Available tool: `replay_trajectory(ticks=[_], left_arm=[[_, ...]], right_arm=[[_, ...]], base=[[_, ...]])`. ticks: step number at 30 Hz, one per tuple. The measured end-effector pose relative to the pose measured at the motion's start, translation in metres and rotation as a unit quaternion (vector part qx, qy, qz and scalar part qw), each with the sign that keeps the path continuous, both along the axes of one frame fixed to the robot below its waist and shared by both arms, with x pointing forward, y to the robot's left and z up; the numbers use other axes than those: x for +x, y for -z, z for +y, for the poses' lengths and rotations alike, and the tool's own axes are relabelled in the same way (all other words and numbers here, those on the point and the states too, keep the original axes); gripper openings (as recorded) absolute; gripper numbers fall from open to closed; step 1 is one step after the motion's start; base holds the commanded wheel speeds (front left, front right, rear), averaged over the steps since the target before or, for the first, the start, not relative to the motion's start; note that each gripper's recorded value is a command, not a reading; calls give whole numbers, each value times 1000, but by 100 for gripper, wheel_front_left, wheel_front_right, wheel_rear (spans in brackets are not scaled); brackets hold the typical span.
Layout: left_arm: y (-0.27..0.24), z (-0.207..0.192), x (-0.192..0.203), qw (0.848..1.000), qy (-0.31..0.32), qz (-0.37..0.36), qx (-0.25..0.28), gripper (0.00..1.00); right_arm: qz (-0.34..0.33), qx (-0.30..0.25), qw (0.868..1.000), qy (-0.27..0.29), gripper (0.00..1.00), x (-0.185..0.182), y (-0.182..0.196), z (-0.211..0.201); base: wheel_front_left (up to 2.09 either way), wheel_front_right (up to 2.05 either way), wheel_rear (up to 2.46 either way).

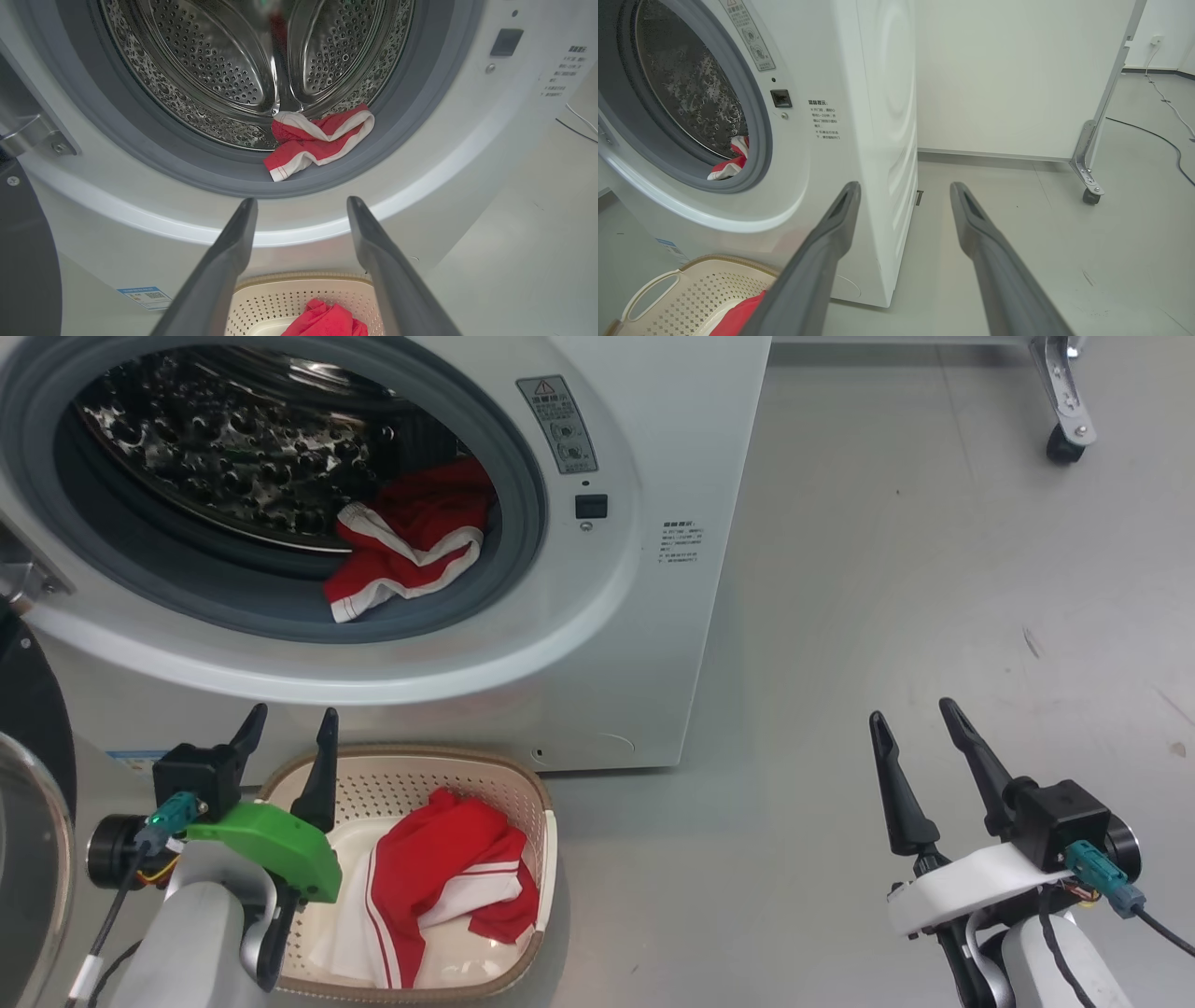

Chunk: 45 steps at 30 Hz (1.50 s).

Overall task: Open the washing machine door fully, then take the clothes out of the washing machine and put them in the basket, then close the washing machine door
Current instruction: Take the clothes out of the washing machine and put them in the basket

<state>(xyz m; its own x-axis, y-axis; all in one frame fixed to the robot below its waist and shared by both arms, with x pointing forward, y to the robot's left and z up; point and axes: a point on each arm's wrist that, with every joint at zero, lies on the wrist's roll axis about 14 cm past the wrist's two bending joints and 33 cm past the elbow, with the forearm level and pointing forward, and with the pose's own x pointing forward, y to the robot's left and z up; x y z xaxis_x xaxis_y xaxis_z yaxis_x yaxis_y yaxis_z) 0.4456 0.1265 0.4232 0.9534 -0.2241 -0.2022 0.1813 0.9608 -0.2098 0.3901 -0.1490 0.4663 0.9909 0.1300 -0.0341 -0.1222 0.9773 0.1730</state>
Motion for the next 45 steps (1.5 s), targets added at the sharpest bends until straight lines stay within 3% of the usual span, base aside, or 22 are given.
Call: replay_trajectory(ticks=[16,45], left_arm=[[-46,10,-40,997,-19,-72,-21,100],[-51,3,-54,996,-15,-86,-32,100]], right_arm=[[-16,10,1000,-13,100,-29,-14,9],[-28,12,1000,-6,100,-28,-21,5]], base=[[0,0,0],[0,0,0]])
